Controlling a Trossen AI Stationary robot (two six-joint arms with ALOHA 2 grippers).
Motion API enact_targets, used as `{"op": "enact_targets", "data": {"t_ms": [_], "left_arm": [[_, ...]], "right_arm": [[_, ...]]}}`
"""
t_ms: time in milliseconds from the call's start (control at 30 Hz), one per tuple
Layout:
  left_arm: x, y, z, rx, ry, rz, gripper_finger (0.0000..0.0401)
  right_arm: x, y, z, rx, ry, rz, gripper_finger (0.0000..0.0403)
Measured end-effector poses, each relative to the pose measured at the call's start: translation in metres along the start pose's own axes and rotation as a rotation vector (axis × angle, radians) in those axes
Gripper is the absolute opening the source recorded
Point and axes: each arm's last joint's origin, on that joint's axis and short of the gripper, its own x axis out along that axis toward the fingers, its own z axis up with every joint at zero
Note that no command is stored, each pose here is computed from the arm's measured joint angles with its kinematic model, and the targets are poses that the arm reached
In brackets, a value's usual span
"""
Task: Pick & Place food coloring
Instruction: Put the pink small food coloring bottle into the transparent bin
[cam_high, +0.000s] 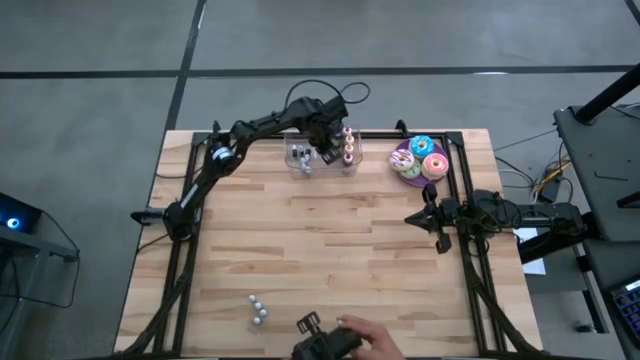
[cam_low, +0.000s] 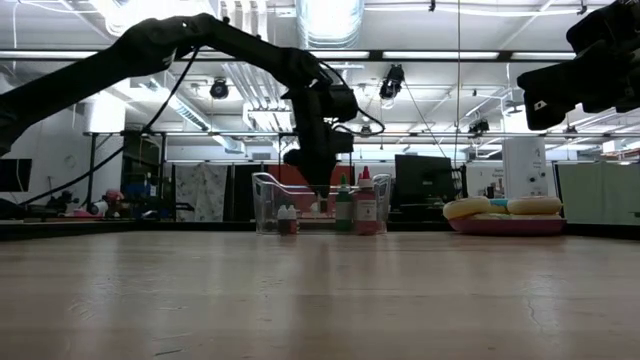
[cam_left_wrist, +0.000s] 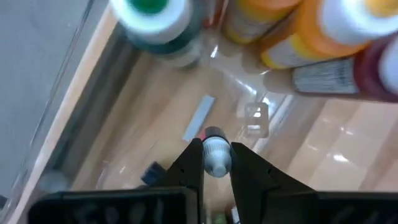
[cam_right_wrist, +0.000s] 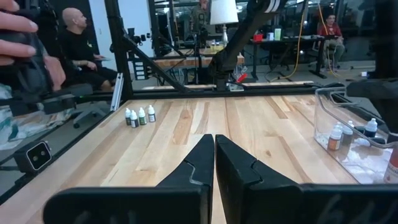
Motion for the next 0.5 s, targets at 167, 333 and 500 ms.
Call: {"op": "enact_targets", "data": {"t_ms": [167, 333, 500], "left_arm": [[0.001, 0.014, 0.000, -0.027, -0.001, 0.009, 0.0032], [0.001, 0.027, -0.001, -0.052, -0.005, 0.018, 0.0032], [0.010, 0.031, -0.001, -0.060, 0.011, 0.017, 0.0032]], "right_arm": [[0.000, 0.000, 0.000, 0.000, 0.000, 0.001, 0.0008], [0.000, 0.000, 0.000, 0.000, 0.000, 0.000, 0.0008], [0.000, 0.000, 0.000, 0.000, 0.000, 0.000, 0.0009]]}}
